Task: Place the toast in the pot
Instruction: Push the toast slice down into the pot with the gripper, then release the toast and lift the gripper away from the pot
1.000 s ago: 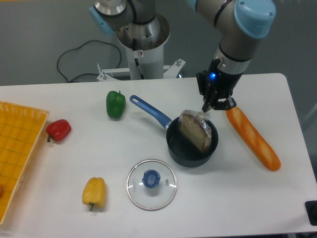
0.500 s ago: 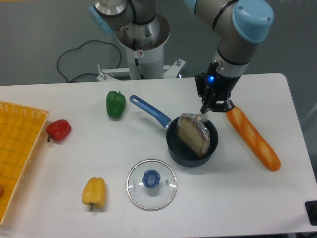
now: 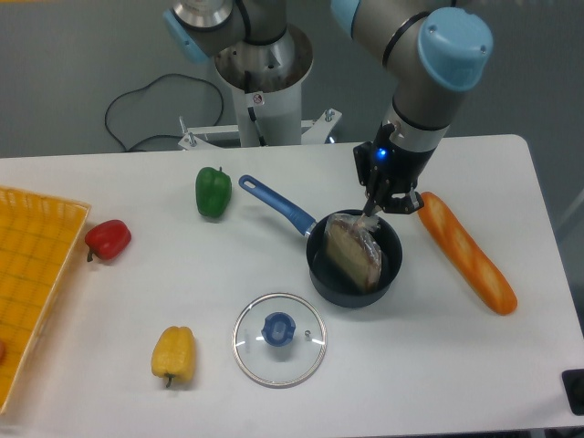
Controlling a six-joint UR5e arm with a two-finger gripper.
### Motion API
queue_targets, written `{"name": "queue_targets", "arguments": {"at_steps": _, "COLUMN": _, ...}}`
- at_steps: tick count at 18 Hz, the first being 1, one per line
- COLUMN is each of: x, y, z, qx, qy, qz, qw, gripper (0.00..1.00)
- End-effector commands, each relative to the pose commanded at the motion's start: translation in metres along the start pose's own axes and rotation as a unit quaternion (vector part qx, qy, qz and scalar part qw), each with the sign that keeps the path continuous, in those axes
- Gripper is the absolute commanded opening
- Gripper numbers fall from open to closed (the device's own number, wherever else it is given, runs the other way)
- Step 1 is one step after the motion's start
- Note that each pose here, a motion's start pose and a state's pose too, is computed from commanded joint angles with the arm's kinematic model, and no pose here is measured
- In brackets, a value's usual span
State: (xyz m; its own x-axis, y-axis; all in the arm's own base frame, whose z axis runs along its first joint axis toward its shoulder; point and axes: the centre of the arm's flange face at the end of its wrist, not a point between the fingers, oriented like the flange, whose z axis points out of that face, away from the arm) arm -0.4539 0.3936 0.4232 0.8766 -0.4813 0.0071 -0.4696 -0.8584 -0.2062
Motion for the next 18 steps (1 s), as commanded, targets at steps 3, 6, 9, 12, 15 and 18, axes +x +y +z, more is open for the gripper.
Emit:
{"name": "queue_targets", "arguments": {"at_steps": 3, "x": -0.001, "y": 0.0, "z": 0.001, "qx": 0.0, "qy": 0.0, "qz": 0.004, "qw": 1.0, "gripper": 0.0}}
{"name": "queue_targets", "arguments": {"at_steps": 6, "x": -0.002, "y": 0.004, "z": 0.007, "qx": -0.013, "qy": 0.004, "qz": 0.006, "qw": 0.9999, "gripper": 0.0}}
{"name": "queue_targets", "arguments": {"at_steps": 9, "x": -0.004, "y": 0.005, "z": 0.008, "qx": -0.035, "qy": -0.002, "qz": 0.011, "qw": 0.9993, "gripper": 0.0}}
{"name": "queue_targets", "arguments": {"at_steps": 12, "x": -0.003, "y": 0.009, "z": 0.016, "qx": -0.04, "qy": 0.006, "qz": 0.024, "qw": 0.9989, "gripper": 0.1}}
{"name": "queue_targets", "arguments": {"at_steps": 15, "x": -0.004, "y": 0.013, "z": 0.019, "qx": -0.049, "qy": 0.007, "qz": 0.039, "qw": 0.998, "gripper": 1.0}}
{"name": "queue_targets", "arguments": {"at_steps": 18, "x": -0.005, "y": 0.017, "z": 0.022, "qx": -0.057, "qy": -0.003, "qz": 0.059, "qw": 0.9966, "gripper": 1.0}}
